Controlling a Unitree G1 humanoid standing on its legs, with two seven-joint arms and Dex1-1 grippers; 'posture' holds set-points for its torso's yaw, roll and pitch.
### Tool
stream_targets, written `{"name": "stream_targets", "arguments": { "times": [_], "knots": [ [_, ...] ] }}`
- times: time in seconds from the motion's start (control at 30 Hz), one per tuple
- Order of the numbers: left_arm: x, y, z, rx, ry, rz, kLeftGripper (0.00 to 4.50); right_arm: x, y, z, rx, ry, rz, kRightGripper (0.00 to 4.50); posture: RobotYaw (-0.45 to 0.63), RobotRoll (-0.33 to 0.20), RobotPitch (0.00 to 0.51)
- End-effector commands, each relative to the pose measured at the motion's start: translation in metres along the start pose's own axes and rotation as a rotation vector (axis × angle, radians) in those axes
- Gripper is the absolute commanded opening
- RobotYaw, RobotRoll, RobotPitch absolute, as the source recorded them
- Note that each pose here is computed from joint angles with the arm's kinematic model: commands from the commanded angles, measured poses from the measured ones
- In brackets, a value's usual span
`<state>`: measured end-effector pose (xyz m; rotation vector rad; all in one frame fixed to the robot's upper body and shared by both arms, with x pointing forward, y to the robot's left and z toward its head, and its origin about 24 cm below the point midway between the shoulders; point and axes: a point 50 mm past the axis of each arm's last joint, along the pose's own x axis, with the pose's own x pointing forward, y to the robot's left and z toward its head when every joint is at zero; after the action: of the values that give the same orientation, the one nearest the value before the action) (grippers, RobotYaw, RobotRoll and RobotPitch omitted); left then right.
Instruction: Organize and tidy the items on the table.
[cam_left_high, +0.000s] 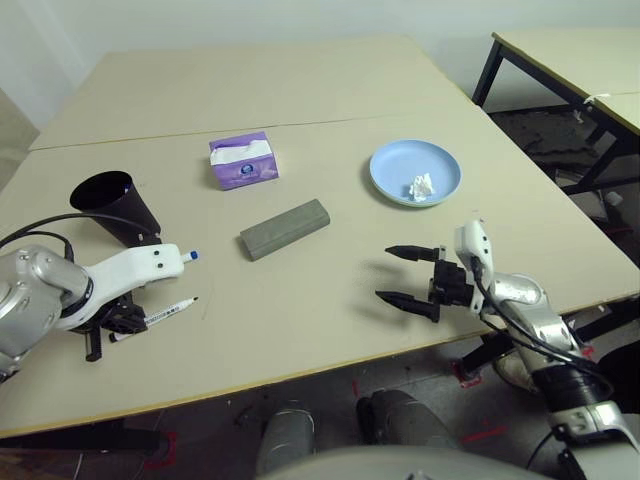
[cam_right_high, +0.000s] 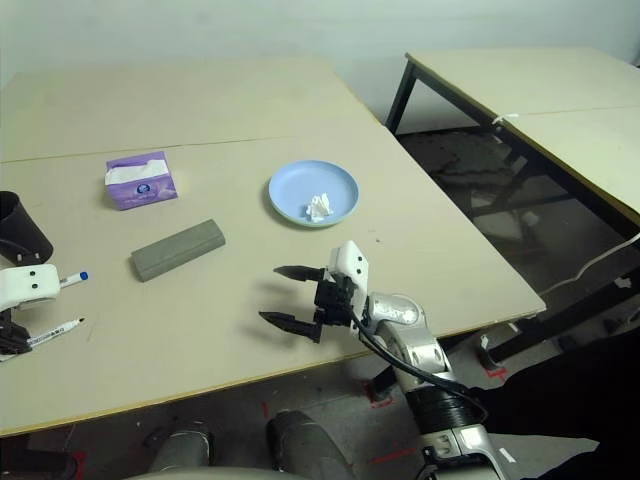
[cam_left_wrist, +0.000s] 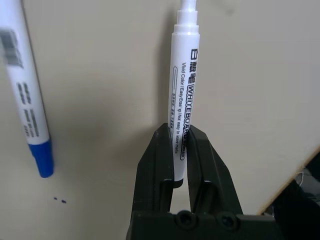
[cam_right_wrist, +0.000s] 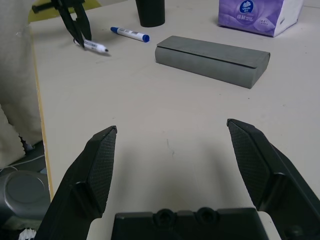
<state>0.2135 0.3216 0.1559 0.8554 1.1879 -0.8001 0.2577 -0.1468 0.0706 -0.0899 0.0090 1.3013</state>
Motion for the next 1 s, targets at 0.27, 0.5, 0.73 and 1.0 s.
{"name": "stream_targets", "arguments": {
  "times": [0.27,0.5,0.73,1.0],
  "knots": [
    [-0.065,0.007,0.037,-0.248,-0.769,0.04,0.25,-0.009,-0.014,0.006,0.007,-0.056,-0.097,4.5,0.0,0.0,0.053],
    [-0.083,0.023,0.03,-0.466,-1.147,0.335,0.25,-0.007,-0.019,0.006,0.053,-0.095,-0.171,4.5,0.03,0.0,0.058],
    [-0.11,0.036,0.016,-0.588,-1.351,0.708,0.25,-0.007,-0.014,0.002,0.061,-0.072,-0.142,4.5,0.06,0.0,0.061],
    [-0.097,0.051,-0.016,-0.709,-1.202,1.046,0.25,-0.004,-0.016,0.004,0.057,-0.067,-0.124,4.5,0.07,0.0,0.065]
  ]
}}
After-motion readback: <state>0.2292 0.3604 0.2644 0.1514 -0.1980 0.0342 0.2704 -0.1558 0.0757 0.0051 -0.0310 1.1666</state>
